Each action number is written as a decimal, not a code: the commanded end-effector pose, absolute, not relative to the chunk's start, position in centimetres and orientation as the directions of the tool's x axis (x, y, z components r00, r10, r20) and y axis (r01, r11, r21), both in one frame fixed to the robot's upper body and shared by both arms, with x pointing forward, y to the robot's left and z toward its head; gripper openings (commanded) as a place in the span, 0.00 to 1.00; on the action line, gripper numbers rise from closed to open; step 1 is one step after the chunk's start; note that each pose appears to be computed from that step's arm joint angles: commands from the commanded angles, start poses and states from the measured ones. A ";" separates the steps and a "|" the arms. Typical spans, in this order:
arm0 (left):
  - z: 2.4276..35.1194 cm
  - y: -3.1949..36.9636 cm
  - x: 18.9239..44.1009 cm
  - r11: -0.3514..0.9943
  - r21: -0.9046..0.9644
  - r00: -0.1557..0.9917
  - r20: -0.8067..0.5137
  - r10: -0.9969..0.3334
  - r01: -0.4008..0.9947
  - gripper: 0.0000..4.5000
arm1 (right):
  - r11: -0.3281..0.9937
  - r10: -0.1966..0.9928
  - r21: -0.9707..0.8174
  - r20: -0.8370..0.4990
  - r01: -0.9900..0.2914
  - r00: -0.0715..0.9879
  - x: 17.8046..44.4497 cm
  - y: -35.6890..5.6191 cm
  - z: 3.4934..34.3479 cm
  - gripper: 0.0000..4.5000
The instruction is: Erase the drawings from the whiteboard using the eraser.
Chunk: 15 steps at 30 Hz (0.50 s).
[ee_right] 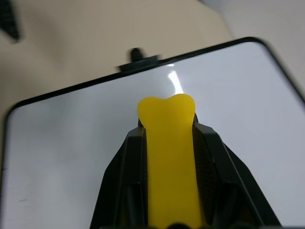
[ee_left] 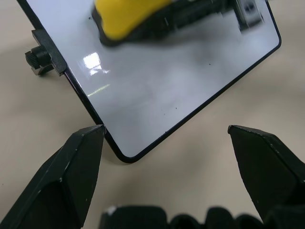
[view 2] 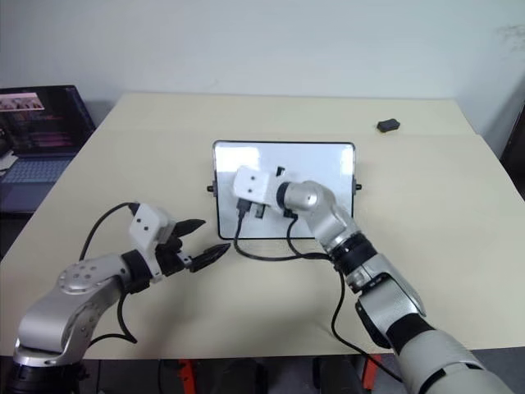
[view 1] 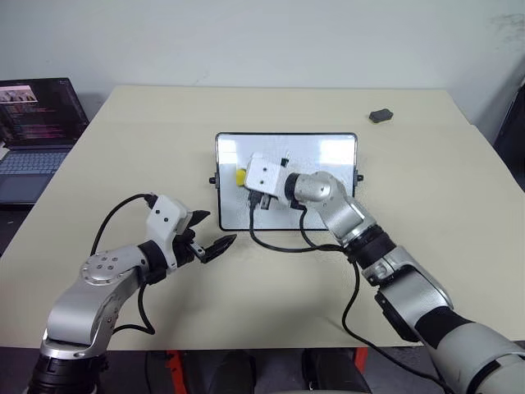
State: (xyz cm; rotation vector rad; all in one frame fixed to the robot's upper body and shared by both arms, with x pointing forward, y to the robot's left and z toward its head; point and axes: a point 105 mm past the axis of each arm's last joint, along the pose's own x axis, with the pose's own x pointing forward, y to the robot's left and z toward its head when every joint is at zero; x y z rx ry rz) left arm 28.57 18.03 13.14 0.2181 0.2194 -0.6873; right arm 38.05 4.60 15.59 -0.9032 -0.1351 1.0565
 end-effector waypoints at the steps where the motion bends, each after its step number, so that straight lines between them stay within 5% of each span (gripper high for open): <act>1: 14.1 17.7 28.4 0.742 0.161 0.756 -0.239 -0.610 0.650 1.00 | 0.173 0.779 -0.697 -0.336 -0.696 0.530 38.1 3.9 15.1 0.22; 9: 14.2 17.8 28.5 0.742 0.162 0.756 -0.239 -0.609 0.650 1.00 | 0.403 0.793 -0.726 -0.027 -0.557 0.609 39.4 4.1 23.0 0.22; 15: 14.2 17.6 28.6 0.740 0.161 0.753 -0.238 -0.613 0.654 1.00 | 0.429 0.772 -0.725 -0.017 -0.540 0.636 40.3 4.7 22.7 0.22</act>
